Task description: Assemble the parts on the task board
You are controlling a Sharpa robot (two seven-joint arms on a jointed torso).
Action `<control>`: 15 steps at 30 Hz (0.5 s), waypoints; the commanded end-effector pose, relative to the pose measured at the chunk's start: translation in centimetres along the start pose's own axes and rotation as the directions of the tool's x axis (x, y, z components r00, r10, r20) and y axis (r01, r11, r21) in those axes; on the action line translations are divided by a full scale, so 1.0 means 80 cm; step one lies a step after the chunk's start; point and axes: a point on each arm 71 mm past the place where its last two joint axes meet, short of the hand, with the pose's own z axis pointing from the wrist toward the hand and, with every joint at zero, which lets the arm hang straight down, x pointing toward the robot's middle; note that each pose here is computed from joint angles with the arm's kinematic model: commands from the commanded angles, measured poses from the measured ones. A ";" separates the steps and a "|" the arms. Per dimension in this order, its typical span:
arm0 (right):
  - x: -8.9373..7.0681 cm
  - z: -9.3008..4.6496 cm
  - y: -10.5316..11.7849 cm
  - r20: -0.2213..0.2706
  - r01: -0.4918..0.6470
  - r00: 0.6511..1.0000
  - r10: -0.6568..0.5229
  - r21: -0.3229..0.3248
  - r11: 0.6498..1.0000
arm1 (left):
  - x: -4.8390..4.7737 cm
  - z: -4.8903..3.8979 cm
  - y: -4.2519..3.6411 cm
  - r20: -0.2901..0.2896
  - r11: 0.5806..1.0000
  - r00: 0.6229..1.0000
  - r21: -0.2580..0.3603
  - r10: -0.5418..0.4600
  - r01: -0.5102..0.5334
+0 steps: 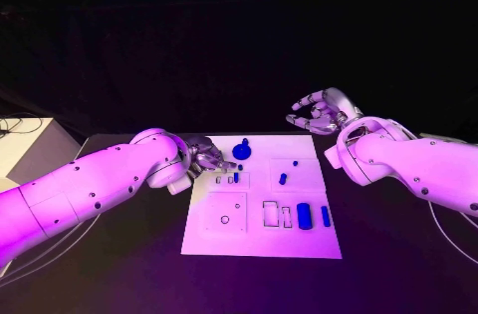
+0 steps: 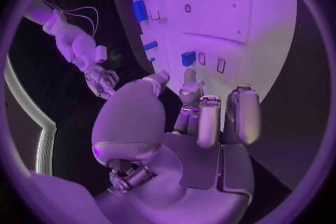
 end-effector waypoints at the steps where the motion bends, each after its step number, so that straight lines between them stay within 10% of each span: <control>1: 0.002 0.000 -0.004 -0.053 0.006 0.999 -0.004 0.033 0.999 | 0.000 0.005 -0.0037 -0.042 0.992 0.993 -0.049 0.114 -0.116; 15: -0.003 -0.002 -0.011 -0.058 0.030 0.998 -0.026 0.058 0.998 | -0.004 0.028 -0.0232 -0.068 0.980 0.982 -0.079 0.179 -0.184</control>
